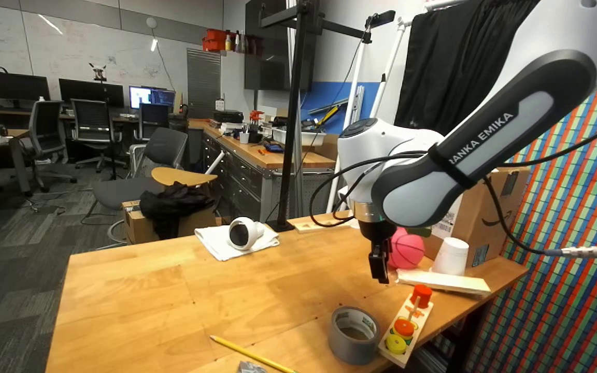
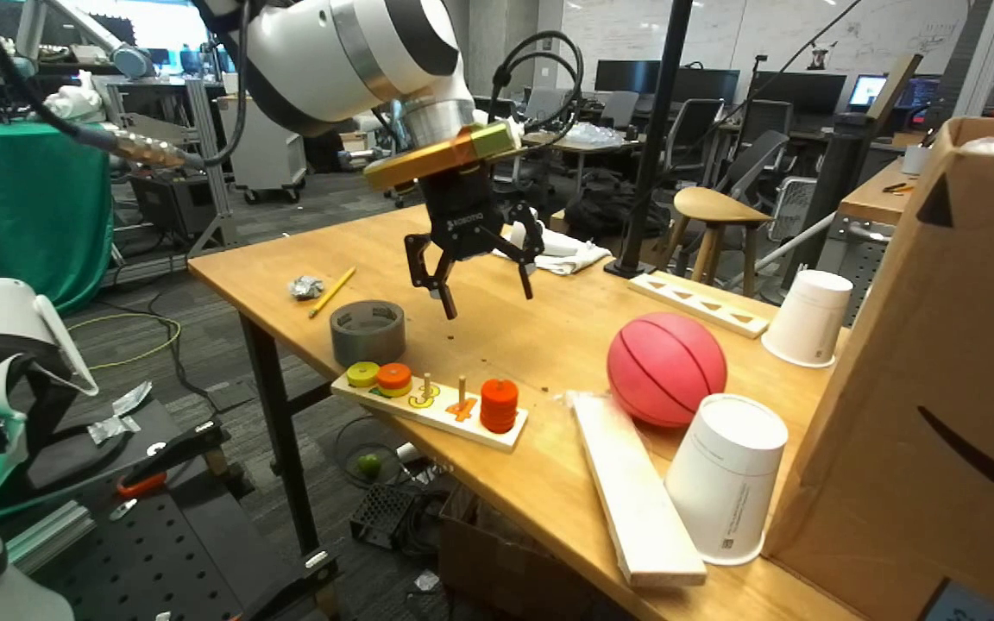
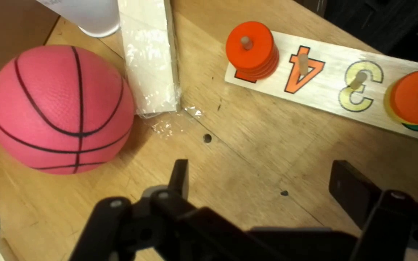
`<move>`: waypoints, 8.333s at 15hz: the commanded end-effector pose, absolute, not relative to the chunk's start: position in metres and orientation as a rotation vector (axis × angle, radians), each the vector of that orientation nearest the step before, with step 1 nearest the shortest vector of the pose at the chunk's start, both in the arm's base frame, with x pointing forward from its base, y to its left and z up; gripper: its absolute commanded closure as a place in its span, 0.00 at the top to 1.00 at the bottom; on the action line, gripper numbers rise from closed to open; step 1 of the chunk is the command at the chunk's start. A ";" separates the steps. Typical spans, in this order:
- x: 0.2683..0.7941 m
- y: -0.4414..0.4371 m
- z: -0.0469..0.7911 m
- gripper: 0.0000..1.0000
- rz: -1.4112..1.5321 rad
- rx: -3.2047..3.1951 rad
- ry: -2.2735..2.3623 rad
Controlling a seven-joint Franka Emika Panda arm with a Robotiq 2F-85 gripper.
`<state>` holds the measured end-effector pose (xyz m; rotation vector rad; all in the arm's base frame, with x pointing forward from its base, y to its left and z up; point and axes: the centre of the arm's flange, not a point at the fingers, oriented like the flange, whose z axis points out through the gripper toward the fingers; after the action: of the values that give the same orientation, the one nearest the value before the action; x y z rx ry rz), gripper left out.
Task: Move the ball to the right
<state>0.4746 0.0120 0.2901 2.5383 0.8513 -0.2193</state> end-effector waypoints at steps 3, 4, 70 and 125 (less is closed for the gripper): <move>0.512 -0.006 0.293 1.00 -0.259 2.452 0.754; 0.516 -0.008 0.291 1.00 -0.270 2.446 0.741; 0.460 0.110 0.315 1.00 0.519 2.202 1.632; 0.491 -0.001 0.276 1.00 -0.184 1.605 0.777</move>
<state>0.5174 -0.0228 0.2494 1.4958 0.6871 -0.2379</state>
